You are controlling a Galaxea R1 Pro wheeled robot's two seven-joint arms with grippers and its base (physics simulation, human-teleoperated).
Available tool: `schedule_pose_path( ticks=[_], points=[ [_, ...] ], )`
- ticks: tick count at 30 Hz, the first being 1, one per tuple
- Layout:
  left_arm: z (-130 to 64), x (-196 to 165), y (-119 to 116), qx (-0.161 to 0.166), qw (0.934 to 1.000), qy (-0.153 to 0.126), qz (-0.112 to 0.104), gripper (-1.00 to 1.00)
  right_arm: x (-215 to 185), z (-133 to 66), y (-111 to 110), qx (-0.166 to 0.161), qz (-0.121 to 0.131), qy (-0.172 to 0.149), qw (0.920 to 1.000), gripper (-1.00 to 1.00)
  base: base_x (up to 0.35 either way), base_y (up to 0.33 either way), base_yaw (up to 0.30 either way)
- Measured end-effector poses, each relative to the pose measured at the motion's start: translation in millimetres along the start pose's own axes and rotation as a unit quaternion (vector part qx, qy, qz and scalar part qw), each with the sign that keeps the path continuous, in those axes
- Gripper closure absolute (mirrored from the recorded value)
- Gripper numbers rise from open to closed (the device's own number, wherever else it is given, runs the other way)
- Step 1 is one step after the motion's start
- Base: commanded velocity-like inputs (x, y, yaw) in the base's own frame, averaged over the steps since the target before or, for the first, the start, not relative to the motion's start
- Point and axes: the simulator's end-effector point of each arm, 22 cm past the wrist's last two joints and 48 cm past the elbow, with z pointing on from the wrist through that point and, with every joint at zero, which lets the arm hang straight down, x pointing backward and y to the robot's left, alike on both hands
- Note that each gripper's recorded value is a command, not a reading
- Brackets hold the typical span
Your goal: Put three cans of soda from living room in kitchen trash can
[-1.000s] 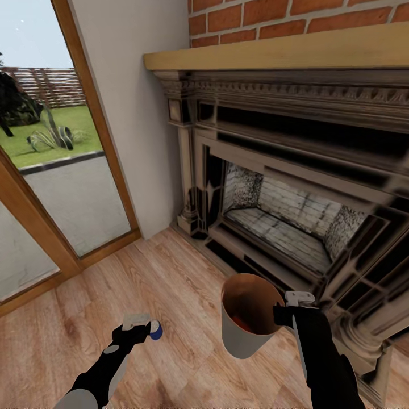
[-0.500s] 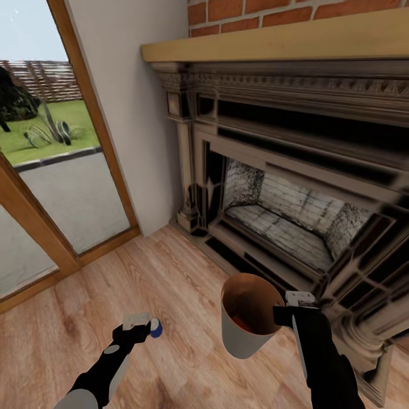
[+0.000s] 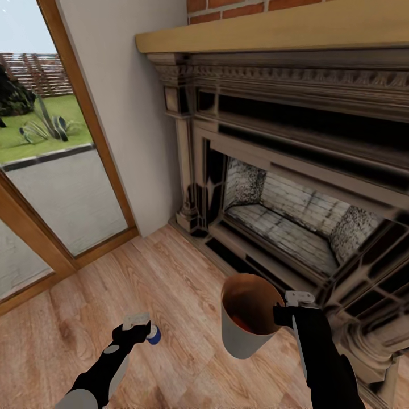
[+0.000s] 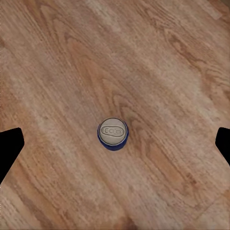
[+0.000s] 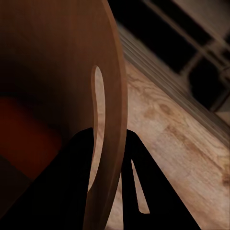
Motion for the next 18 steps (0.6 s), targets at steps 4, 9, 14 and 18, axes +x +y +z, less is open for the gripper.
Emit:
schedule_pose_path(
  ticks=[4, 9, 14, 18],
  points=[
    [1.2, 3.4, 1.0, -0.001, 1.0000, 0.003, 0.001, -1.00, 2.5, 2.3, -0.1, 0.001, -0.001, 0.003, 1.0000, 1.00, 0.087, 0.000, 0.000],
    [2.6, 7.7, 1.6, -0.001, 1.0000, 0.007, 0.001, -1.00, 5.2, 5.2, 0.3, 0.000, -0.001, 0.007, 1.0000, 1.00, 0.123, 0.000, 0.000],
    [4.0, 12.0, 1.9, -0.002, 0.9999, 0.011, 0.001, -1.00, 8.1, 8.0, 0.5, 0.001, -0.002, 0.011, 0.9999, 1.00, 0.013, 0.000, 0.000],
    [5.1, 15.5, 2.0, -0.002, 0.9999, 0.014, 0.002, -1.00, 10.5, 10.3, 0.8, 0.001, -0.003, 0.014, 0.9999, 1.00, 0.002, 0.000, 0.000]
  ],
)
